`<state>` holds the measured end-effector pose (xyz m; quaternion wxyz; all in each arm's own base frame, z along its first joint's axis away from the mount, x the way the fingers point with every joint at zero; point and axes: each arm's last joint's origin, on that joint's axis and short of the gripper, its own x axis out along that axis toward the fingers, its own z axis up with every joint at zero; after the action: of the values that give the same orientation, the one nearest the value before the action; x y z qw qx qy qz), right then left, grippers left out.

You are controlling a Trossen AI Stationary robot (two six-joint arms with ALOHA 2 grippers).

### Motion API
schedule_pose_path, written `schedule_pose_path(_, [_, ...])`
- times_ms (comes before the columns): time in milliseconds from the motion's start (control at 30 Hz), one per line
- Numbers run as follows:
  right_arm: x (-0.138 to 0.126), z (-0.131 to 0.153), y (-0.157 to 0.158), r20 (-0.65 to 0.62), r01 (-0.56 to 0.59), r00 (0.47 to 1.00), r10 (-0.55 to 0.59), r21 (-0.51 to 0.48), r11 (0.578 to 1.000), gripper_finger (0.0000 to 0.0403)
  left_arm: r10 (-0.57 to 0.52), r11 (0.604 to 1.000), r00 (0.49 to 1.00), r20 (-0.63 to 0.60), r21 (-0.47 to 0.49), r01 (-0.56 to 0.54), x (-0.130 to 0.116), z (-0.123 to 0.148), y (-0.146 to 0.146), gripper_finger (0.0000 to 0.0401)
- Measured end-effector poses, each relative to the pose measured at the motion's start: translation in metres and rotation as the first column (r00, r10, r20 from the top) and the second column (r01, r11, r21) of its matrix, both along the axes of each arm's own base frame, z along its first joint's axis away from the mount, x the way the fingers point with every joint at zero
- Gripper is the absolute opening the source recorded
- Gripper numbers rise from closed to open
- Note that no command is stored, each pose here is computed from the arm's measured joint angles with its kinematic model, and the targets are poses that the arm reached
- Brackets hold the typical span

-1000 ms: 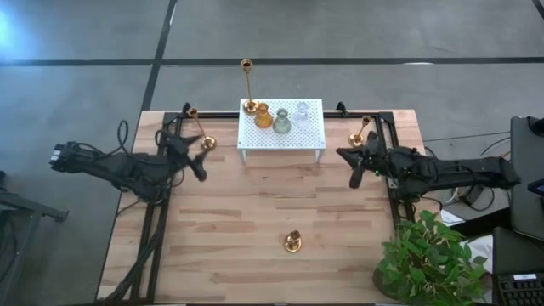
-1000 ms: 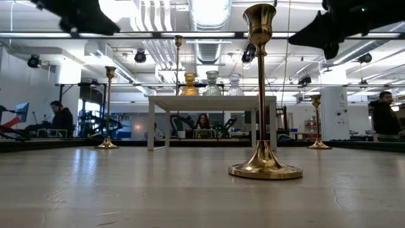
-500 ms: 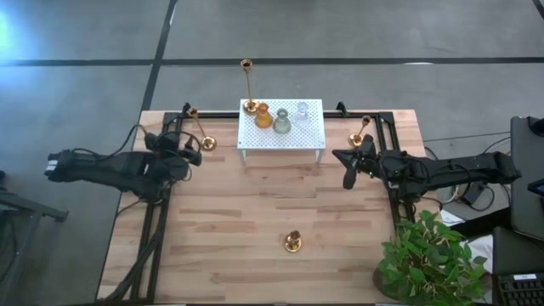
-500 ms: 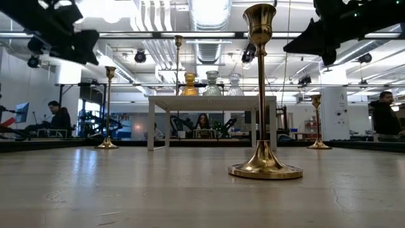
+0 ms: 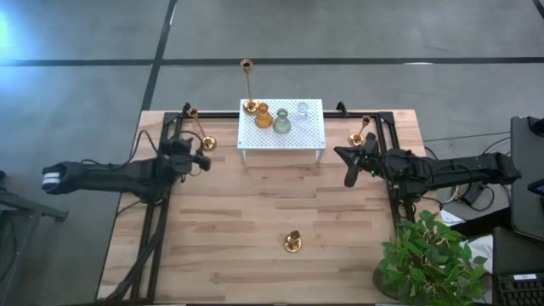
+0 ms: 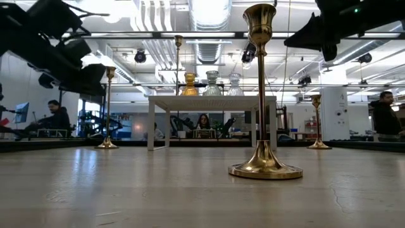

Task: Pick & Place candle stick holders
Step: Put the yellow candle holder on the shelf

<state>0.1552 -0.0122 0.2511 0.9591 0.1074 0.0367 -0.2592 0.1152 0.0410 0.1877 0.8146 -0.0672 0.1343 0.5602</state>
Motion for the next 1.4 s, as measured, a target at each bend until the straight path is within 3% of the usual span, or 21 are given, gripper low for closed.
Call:
schedule_pose_path(67, [0.0,0.0,0.0,0.001,0.0,1.0,0.0,-0.002,1.0,0.0008,0.038,0.999,0.999,0.024,0.012,-0.038,-0.001,0.001,0.007,0.0205])
schedule_pose_path(200, [0.0,0.0,0.0,-0.003,0.005,1.0,-0.005,-0.007,1.0,0.0008,0.009,0.999,1.0,0.03,0.048,-0.01,0.0,0.005,0.021,0.019])
schedule_pose_path(367, [0.0,0.0,0.0,0.004,0.009,1.0,-0.009,0.002,1.0,0.0008,0.086,0.993,0.994,0.069,0.08,-0.091,-0.006,0.011,0.037,0.0184])
schedule_pose_path(500, [0.0,0.0,0.0,0.003,0.017,1.0,-0.017,0.0,1.0,0.0008,-0.003,0.999,0.996,0.088,0.047,-0.001,-0.008,0.011,0.046,0.0183])
schedule_pose_path(800, [-0.001,0.0,-0.001,0.001,0.027,1.0,-0.027,-0.005,1.0,0.0008,-0.043,0.996,0.992,0.121,0.081,0.033,-0.01,0.015,0.063,0.0183])
schedule_pose_path(933, [-0.001,0.0,-0.001,0.001,0.027,1.0,-0.027,-0.005,1.0,0.0008,-0.078,0.996,0.99,0.12,0.045,0.073,-0.008,0.01,0.07,0.0179])
schedule_pose_path(1067, [-0.001,0.0,-0.001,0.007,0.028,1.0,-0.028,0.006,1.0,0.0008,-0.085,0.996,0.99,0.113,0.022,0.083,-0.006,0.007,0.071,0.0139])
schedule_pose_path(1233, [-0.001,0.0,-0.001,0.01,0.029,1.0,-0.029,0.011,1.0,0.0008,-0.086,0.996,0.99,0.108,0.037,0.082,-0.007,0.009,0.071,0.0026])
schedule_pose_path(1400, [-0.001,0.0,-0.001,0.009,0.029,1.0,-0.029,0.011,1.0,0.0008,-0.092,0.995,0.989,0.112,0.051,0.087,-0.008,0.011,0.069,0.0021])
